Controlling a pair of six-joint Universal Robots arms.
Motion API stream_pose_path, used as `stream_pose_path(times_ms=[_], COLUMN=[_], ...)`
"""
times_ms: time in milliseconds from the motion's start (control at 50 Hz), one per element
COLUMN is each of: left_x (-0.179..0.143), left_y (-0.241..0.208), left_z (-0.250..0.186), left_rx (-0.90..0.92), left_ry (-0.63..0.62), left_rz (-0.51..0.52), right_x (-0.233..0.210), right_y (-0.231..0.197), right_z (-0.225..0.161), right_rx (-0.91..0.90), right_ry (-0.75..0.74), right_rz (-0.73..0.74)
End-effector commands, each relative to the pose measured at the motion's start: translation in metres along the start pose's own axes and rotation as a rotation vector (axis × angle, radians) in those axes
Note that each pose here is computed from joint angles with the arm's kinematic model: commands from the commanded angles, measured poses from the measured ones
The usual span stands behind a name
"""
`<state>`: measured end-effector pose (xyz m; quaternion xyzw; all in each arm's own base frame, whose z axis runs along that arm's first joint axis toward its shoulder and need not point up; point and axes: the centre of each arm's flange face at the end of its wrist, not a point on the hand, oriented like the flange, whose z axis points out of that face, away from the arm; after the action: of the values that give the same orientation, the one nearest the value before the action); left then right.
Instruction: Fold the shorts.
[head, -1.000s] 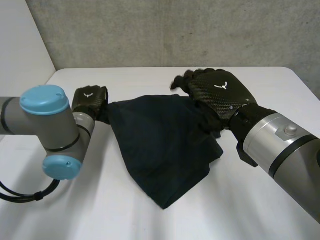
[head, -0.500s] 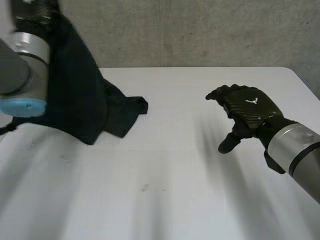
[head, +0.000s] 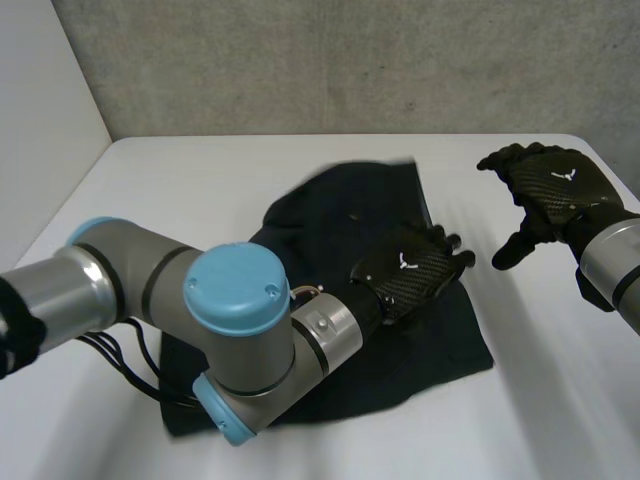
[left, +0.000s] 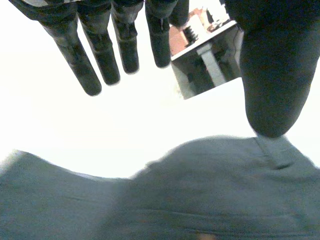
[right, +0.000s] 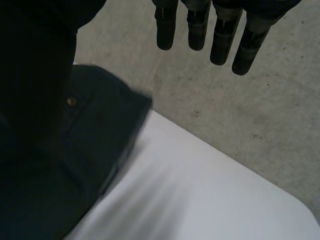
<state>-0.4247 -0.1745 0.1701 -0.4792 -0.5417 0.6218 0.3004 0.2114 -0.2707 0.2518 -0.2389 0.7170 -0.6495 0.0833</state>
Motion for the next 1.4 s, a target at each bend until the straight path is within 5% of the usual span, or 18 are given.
stream_pose_path(times_ms=[20,120,240,600,1060,1400], left_x=[-0.052,-0.079,-0.07,-0.009,-0.03,-0.056], left_y=[-0.038,-0.044,-0.02,0.039,0.078,0.031], left_z=[-0.026,-0.058,-0.11,-0.199,-0.18,-0.168], left_rx=[-0.023,-0.126,-0.397,-0.73,-0.702,-0.527], left_ry=[-0.245,-0.424,-0.564,-0.51,-0.567,-0.634], left_rz=[0.085,0.067,0.02,-0.036,-0.055,-0.003], right_x=[0.0,-0.01,-0.027,-0.047,-0.044,-0.04], right_y=[0.009,0.018,0.038,0.112,0.117,0.094], right_z=[0.005,-0.002,-0.028,-0.023,-0.007,-0.011], right_rx=[-0.039,-0.083,-0.262,-0.304,-0.248,-0.219], right_ry=[-0.013,-0.09,-0.251,-0.308,-0.269,-0.254], right_rz=[-0.194,-0.362,-0.353,-0.24,-0.213,-0.23])
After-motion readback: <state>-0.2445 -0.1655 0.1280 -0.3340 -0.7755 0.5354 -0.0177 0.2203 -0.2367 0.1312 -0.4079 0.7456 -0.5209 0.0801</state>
